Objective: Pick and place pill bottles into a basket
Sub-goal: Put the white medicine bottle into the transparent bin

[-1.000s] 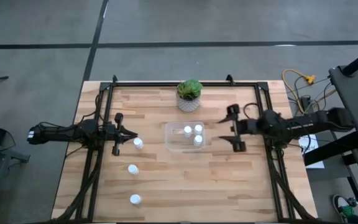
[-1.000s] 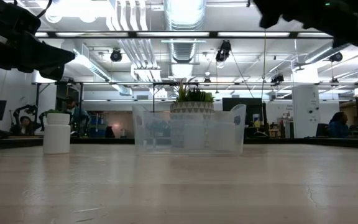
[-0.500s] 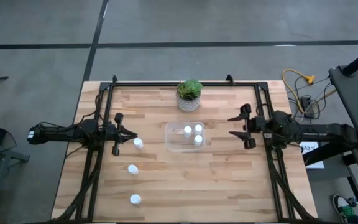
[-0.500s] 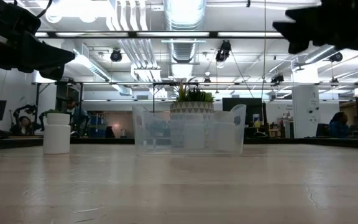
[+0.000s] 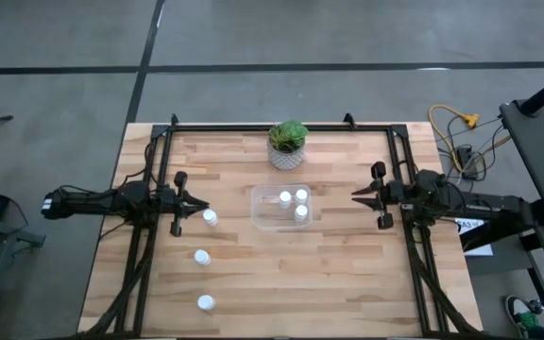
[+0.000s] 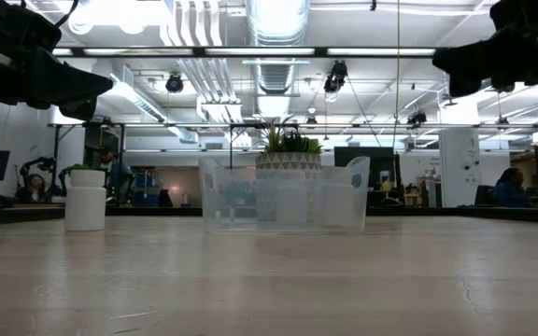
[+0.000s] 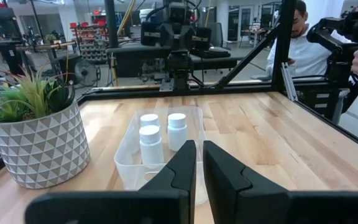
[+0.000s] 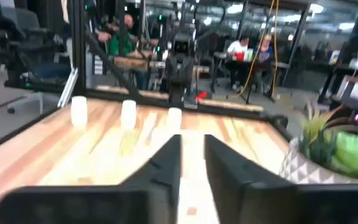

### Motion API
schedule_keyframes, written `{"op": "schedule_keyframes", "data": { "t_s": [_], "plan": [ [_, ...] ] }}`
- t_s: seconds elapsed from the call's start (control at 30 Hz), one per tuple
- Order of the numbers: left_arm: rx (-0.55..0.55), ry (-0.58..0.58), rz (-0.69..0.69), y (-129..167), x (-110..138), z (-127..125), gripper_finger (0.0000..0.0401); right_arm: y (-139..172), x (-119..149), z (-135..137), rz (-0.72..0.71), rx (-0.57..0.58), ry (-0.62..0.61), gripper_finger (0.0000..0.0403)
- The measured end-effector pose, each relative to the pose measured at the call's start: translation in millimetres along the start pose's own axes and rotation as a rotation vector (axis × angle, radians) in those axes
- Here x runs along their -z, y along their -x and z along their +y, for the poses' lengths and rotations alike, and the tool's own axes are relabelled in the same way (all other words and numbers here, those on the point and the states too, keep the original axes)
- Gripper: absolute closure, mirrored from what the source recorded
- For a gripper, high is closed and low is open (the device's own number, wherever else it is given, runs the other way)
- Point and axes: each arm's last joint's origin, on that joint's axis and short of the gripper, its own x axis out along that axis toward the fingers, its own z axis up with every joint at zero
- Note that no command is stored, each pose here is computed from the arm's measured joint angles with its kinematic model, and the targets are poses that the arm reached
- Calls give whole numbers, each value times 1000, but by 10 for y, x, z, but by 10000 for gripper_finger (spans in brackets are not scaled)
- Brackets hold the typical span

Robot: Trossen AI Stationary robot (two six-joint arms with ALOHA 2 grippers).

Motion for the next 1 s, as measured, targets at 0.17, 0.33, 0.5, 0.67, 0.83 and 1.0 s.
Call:
{"op": "schedule_keyframes", "data": {
  "t_s": [0.17,0.33,0.5,0.67,0.83,1.0],
  "plan": [
    [0,0,0,0,0,0,389,40,14,10,-10,0,16,390],
    [0,0,1,0,1,0,389,76,90,19,49,13,-12,394],
    [0,0,1,0,1,0,389,85,164,18,-3,51,-20,394],
    [0,0,0,0,0,0,389,94,221,21,-78,70,-2,394],
    [0,0,3,-2,2,0,389,103,214,16,-87,90,-26,394],
    [0,0,5,-3,4,0,389,99,260,20,-39,86,-27,394]
  ]
}}
